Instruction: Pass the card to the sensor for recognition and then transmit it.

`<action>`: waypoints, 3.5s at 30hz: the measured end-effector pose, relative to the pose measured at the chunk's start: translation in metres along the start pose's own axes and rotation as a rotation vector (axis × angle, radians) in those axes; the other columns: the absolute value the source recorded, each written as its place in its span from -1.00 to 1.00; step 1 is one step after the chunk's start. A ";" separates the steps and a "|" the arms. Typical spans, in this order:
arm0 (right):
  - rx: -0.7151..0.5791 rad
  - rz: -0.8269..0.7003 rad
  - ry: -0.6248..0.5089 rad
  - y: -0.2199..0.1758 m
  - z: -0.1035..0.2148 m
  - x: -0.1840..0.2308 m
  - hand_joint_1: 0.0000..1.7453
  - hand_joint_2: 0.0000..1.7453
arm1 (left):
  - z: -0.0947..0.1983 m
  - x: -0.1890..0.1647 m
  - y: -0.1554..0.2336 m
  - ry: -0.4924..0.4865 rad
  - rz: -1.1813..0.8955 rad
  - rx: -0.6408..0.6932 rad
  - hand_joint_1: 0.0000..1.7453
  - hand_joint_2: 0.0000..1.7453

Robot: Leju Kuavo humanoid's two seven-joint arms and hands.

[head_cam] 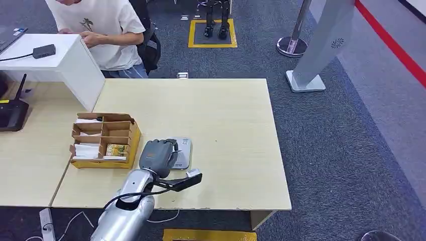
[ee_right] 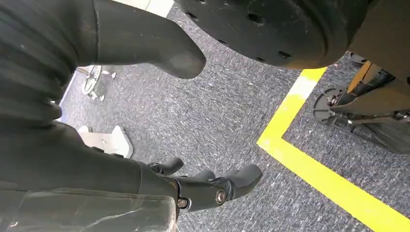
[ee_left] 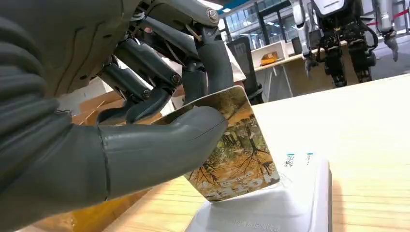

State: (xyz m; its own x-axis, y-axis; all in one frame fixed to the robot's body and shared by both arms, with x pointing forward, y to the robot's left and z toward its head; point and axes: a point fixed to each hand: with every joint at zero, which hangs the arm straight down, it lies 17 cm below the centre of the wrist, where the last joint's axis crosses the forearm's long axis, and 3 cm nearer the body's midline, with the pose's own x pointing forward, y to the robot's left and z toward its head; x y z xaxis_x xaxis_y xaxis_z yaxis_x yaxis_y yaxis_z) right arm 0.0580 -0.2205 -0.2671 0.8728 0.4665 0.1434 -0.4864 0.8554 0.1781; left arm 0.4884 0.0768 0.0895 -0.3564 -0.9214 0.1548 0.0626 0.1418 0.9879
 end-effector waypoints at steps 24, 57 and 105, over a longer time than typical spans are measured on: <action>0.002 -0.008 0.016 0.001 0.000 -0.004 -1.00 1.00 | 0.018 -0.160 0.211 0.322 -0.111 0.409 1.00 1.00; 0.002 -0.028 0.021 0.001 0.000 -0.006 -1.00 1.00 | 0.118 -0.321 0.228 0.654 -0.257 0.413 1.00 1.00; 0.001 -0.025 0.015 0.000 0.000 -0.003 -1.00 1.00 | 0.077 -0.279 0.221 0.547 -0.255 0.350 -1.00 1.00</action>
State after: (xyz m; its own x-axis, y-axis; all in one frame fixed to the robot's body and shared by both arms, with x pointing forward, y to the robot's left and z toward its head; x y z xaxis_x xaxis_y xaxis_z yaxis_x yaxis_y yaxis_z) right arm 0.0549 -0.2218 -0.2676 0.8852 0.4483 0.1243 -0.4645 0.8666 0.1822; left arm 0.5297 0.3932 0.2649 0.2062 -0.9783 -0.0178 -0.2972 -0.0799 0.9515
